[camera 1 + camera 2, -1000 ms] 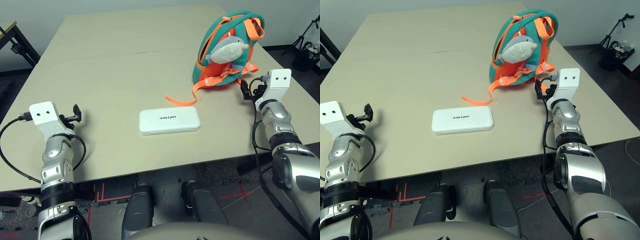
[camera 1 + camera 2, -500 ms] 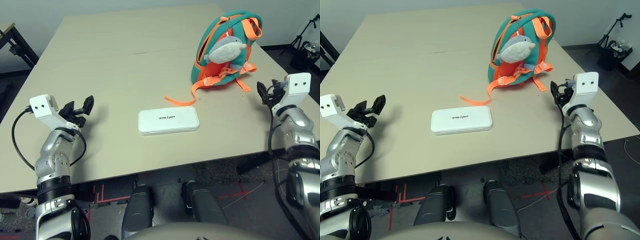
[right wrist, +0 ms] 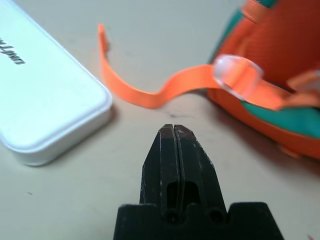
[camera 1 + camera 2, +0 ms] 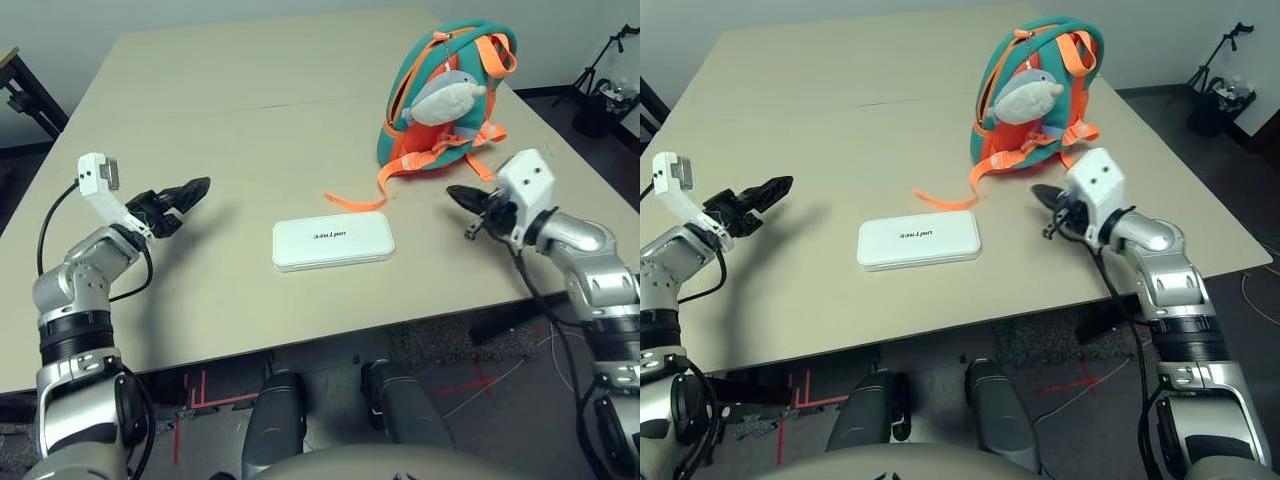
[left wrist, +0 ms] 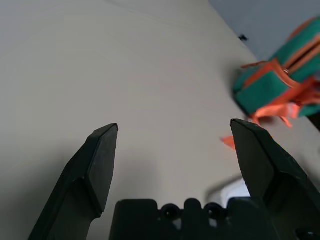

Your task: Put the pencil case into the backpack and zip it.

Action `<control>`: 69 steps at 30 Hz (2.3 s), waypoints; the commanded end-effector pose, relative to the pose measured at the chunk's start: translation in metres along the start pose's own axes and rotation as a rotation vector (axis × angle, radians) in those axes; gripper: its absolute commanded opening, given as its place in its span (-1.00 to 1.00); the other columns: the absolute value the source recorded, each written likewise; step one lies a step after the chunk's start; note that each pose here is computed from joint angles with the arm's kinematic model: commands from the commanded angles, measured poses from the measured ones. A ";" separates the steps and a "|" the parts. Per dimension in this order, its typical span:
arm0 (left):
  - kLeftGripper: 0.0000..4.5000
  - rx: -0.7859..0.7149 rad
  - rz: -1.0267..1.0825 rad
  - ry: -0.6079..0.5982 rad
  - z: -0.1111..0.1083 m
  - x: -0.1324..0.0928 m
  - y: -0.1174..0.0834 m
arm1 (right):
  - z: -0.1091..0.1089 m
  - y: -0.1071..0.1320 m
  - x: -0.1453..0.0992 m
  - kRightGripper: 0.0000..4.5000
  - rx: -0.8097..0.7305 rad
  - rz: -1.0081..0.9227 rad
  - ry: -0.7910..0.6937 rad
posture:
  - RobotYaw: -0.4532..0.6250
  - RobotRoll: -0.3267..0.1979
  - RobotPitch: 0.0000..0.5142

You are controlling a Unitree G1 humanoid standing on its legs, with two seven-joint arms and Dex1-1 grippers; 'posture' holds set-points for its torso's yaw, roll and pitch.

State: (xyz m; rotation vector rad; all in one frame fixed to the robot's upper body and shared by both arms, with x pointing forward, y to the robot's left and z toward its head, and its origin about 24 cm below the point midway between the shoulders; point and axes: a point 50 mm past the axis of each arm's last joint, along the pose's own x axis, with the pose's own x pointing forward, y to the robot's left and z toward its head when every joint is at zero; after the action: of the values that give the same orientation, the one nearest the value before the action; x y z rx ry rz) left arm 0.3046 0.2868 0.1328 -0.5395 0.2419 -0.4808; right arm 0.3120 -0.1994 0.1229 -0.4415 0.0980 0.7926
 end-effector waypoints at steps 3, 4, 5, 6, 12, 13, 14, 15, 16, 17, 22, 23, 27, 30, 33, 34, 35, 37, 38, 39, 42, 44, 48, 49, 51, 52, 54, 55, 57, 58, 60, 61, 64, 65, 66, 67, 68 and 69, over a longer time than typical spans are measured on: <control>1.00 -0.123 -0.166 0.163 -0.008 0.003 -0.014 | -0.006 0.006 0.014 -0.99 -0.047 0.096 0.063 | -0.35 0.25 -0.55; 1.00 -0.127 -0.183 0.197 -0.009 0.003 -0.015 | -0.007 0.007 0.017 -0.99 -0.070 0.118 0.080 | -0.34 0.25 -0.55; 1.00 -0.124 -0.191 0.220 -0.009 0.003 -0.016 | -0.008 0.008 0.018 -0.99 -0.091 0.134 0.096 | -0.34 0.25 -0.55; 1.00 -0.128 -0.190 0.238 -0.009 0.003 -0.015 | -0.010 0.008 0.019 -0.99 -0.106 0.142 0.110 | -0.34 0.25 -0.56; 1.00 -0.200 -0.256 0.276 -0.009 0.002 -0.015 | -0.015 0.007 0.024 -0.99 -0.148 0.174 0.153 | -0.34 0.25 -0.57; 1.00 -0.222 -0.271 0.283 -0.009 0.001 -0.015 | -0.015 0.007 0.025 -0.99 -0.158 0.182 0.160 | -0.34 0.25 -0.57; 1.00 -0.248 -0.294 0.292 -0.010 0.001 -0.016 | -0.017 0.008 0.025 -0.99 -0.174 0.191 0.170 | -0.34 0.25 -0.58; 1.00 -0.267 -0.317 0.300 -0.010 0.001 -0.017 | -0.018 0.009 0.025 -0.99 -0.186 0.198 0.178 | -0.34 0.25 -0.58; 1.00 -0.279 -0.338 0.306 -0.010 0.001 -0.017 | -0.019 0.010 0.026 -0.99 -0.193 0.201 0.182 | -0.35 0.25 -0.59; 1.00 -0.311 -0.359 0.319 -0.011 0.000 -0.018 | -0.019 0.010 0.026 -0.99 -0.193 0.202 0.181 | -0.34 0.25 -0.59; 1.00 -0.343 -0.382 0.427 -0.023 0.002 -0.020 | -0.018 0.010 0.028 -0.99 -0.193 0.206 0.174 | -0.35 0.25 -0.59; 1.00 -0.352 -0.382 0.447 -0.026 0.002 -0.020 | -0.018 0.010 0.028 -0.99 -0.194 0.206 0.173 | -0.35 0.25 -0.59; 1.00 -0.374 -0.370 0.519 -0.037 0.005 -0.017 | -0.015 0.010 0.030 -0.99 -0.198 0.202 0.165 | -0.37 0.25 -0.59; 1.00 -0.398 -0.375 0.544 -0.039 0.006 -0.017 | -0.015 0.009 0.029 -0.99 -0.199 0.202 0.163 | -0.37 0.25 -0.59; 1.00 -0.409 -0.368 0.587 -0.044 0.007 -0.016 | -0.015 0.009 0.029 -0.99 -0.199 0.201 0.164 | -0.37 0.25 -0.59; 1.00 -0.398 -0.357 0.598 -0.047 0.008 -0.014 | -0.015 0.009 0.029 -0.99 -0.199 0.200 0.163 | -0.36 0.25 -0.59; 1.00 -0.388 -0.346 0.603 -0.049 0.010 -0.013 | -0.015 0.010 0.029 -0.99 -0.199 0.199 0.160 | -0.36 0.25 -0.59; 1.00 -0.383 -0.333 0.612 -0.054 0.013 -0.010 | -0.015 0.011 0.030 -0.99 -0.198 0.200 0.156 | -0.36 0.25 -0.59; 1.00 -0.392 -0.328 0.615 -0.055 0.015 -0.010 | -0.014 0.011 0.031 -0.99 -0.198 0.201 0.154 | -0.36 0.25 -0.59; 1.00 -0.393 -0.326 0.617 -0.057 0.016 -0.009 | -0.014 0.012 0.031 -0.99 -0.198 0.202 0.153 | -0.36 0.25 -0.59; 1.00 -0.390 -0.323 0.625 -0.059 0.020 -0.008 | -0.014 0.012 0.032 -0.99 -0.199 0.202 0.150 | -0.37 0.25 -0.59; 1.00 -0.384 -0.319 0.627 -0.060 0.021 -0.007 | -0.013 0.012 0.032 -0.99 -0.199 0.202 0.149 | -0.37 0.25 -0.59; 1.00 -0.289 -0.308 0.651 -0.064 0.022 -0.002 | -0.014 0.013 0.031 -0.99 -0.197 0.205 0.151 | -0.38 0.25 -0.58; 1.00 -0.274 -0.310 0.661 -0.066 0.021 -0.001 | -0.015 0.014 0.030 -0.99 -0.195 0.208 0.154 | -0.38 0.25 -0.57; 1.00 -0.272 -0.310 0.668 -0.067 0.021 0.000 | -0.017 0.015 0.029 -0.99 -0.197 0.212 0.161 | -0.38 0.25 -0.57; 1.00 -0.273 -0.309 0.667 -0.067 0.021 0.000 | -0.017 0.015 0.028 -0.99 -0.201 0.214 0.167 | -0.38 0.25 -0.57; 1.00 -0.274 -0.306 0.661 -0.066 0.021 0.001 | -0.019 0.016 0.028 -0.99 -0.205 0.226 0.177 | -0.38 0.25 -0.56; 1.00 -0.285 -0.300 0.653 -0.066 0.021 0.001 | -0.019 0.017 0.028 -0.99 -0.206 0.235 0.180 | -0.37 0.25 -0.56; 1.00 -0.305 -0.297 0.647 -0.065 0.020 0.002 | -0.019 0.019 0.028 -0.99 -0.204 0.247 0.180 | -0.37 0.25 -0.56; 1.00 -0.313 -0.295 0.649 -0.064 0.020 0.002 | -0.019 0.019 0.028 -0.99 -0.202 0.250 0.179 | -0.37 0.25 -0.56; 1.00 -0.338 -0.294 0.655 -0.065 0.019 0.001 | -0.020 0.020 0.028 -0.99 -0.203 0.257 0.184 | -0.37 0.25 -0.56; 1.00 -0.350 -0.297 0.658 -0.065 0.019 0.001 | -0.020 0.020 0.028 -0.99 -0.205 0.259 0.187 | -0.37 0.25 -0.56; 1.00 -0.373 -0.296 0.663 -0.066 0.018 0.001 | -0.021 0.021 0.029 -0.99 -0.208 0.265 0.191 | -0.37 0.25 -0.56; 1.00 -0.380 -0.292 0.667 -0.066 0.017 0.001 | -0.021 0.022 0.029 -0.99 -0.208 0.268 0.192 | -0.37 0.25 -0.56; 1.00 -0.384 -0.290 0.670 -0.067 0.017 0.001 | -0.021 0.022 0.029 -0.99 -0.209 0.270 0.192 | -0.37 0.25 -0.56; 1.00 -0.391 -0.288 0.677 -0.068 0.016 0.001 | -0.022 0.022 0.029 -0.99 -0.210 0.275 0.193 | -0.36 0.25 -0.57; 1.00 -0.401 -0.284 0.681 -0.069 0.016 0.001 | -0.022 0.023 0.030 -0.99 -0.211 0.279 0.195 | -0.36 0.25 -0.57; 1.00 -0.408 -0.281 0.686 -0.069 0.016 0.002 | -0.022 0.023 0.030 -0.99 -0.212 0.284 0.197 | -0.36 0.25 -0.56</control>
State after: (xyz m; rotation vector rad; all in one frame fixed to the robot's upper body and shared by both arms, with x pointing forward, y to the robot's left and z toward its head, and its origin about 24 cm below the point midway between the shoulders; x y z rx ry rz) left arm 0.3006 0.2480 0.0836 -0.7841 0.8614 -0.9446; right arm 0.3210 -0.1757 0.0922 -0.7007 0.2475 1.0216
